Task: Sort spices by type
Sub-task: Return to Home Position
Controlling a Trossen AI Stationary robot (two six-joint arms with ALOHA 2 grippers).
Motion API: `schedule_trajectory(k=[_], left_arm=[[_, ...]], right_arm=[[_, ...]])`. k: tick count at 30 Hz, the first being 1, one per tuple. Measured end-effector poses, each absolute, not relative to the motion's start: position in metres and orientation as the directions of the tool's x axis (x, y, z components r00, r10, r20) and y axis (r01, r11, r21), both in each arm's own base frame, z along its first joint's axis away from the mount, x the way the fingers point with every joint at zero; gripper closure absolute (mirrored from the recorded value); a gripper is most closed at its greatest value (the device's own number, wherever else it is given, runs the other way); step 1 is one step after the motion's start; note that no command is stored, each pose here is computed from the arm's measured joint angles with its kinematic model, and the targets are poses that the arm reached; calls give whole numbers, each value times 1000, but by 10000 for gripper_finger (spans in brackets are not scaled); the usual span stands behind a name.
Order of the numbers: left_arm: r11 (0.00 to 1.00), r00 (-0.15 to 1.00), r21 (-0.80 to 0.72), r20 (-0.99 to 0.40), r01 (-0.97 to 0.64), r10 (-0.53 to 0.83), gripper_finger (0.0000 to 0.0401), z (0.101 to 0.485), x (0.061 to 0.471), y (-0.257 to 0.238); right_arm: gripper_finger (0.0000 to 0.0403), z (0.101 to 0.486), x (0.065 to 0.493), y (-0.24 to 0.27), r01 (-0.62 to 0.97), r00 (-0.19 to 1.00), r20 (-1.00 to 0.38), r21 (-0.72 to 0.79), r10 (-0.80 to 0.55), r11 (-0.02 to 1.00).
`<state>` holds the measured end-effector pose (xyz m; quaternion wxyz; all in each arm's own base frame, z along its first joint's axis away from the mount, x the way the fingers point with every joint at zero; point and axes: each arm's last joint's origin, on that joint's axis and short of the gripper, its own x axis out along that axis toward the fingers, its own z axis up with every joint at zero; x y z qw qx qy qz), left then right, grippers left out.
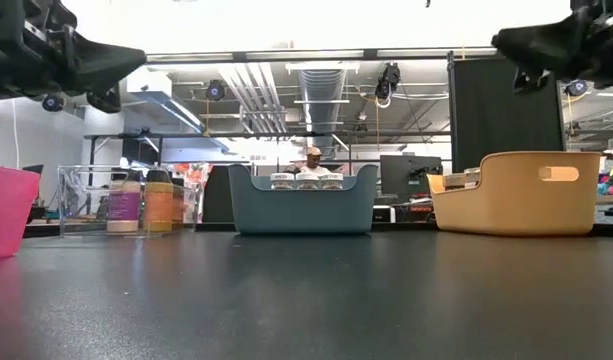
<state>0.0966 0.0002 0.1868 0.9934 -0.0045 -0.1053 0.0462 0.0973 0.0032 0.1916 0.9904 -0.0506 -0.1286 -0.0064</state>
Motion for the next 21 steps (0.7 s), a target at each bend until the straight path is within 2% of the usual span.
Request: schedule_trajectory(k=[3,7,15,21], left_arm=[[996,975,-14,204,-83,84,401,186,97,0],[996,983,-1,162,-85,84,401,182,98,0],[996,991,-7,104,-83,84,401,179,100,0],[996,993,-4,81,-84,84,401,177,102,0]], right_arm=[[355,186,100,2,57,981,192,-117,-33,992],[359,180,102,0,119,986,122,-67,-110,991],[348,160,106,0,123,990,-90,131,-112,984],[339,157,107,0,131,986,-125,151,-112,980]])
